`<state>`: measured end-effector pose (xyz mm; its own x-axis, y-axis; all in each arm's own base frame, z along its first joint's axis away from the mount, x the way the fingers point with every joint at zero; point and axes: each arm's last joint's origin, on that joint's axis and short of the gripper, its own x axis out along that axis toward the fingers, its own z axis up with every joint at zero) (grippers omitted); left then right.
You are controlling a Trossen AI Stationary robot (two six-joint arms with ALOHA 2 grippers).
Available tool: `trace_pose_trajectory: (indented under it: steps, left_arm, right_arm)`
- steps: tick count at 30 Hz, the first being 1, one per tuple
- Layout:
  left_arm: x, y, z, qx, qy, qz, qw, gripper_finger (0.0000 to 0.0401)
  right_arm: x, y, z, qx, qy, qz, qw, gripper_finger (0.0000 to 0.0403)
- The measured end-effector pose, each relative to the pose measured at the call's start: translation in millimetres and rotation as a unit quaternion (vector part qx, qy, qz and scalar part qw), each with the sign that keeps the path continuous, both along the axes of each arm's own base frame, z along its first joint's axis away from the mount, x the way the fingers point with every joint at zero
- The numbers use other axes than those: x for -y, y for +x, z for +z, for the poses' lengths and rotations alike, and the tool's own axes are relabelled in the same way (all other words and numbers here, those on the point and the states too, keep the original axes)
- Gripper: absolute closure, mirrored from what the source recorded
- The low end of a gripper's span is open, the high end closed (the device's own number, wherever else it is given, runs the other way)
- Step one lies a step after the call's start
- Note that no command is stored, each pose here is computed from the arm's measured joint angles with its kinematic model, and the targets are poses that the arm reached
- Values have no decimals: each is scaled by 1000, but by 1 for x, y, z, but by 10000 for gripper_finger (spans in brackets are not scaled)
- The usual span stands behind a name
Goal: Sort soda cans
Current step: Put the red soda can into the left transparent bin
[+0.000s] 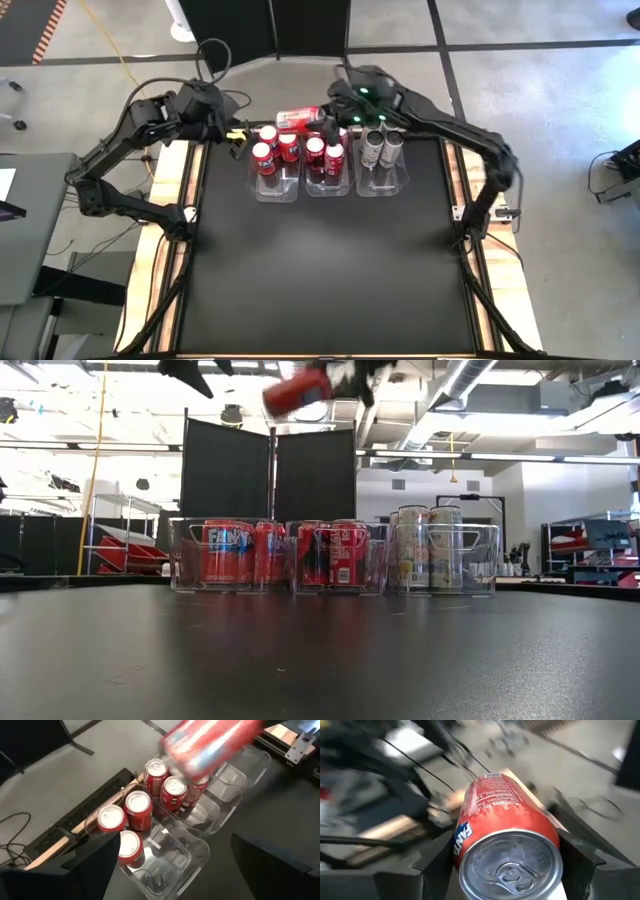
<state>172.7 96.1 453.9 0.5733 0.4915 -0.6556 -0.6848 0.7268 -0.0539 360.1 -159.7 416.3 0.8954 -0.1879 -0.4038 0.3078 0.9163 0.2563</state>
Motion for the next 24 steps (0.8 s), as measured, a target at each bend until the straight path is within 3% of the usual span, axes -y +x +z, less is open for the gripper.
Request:
trace_pose_trajectory:
  steps: [4,7,15,24]
  left_arm:
    - [-1,-2,-1,-18,10,12,1000,29]
    - [1,-8,-9,-77,4,20,997,29]
    - [0,-4,-69,-163,-39,16,986,29]
    - [-10,29,-141,-96,-69,-51,992,28]
  right_arm:
    - [13,22,-20,-70,2,-23,997,117]
    - [15,42,-47,-116,8,-12,993,117]
    - [10,85,-96,-162,19,16,986,117]
    - [17,102,-130,-257,19,-10,966,117]
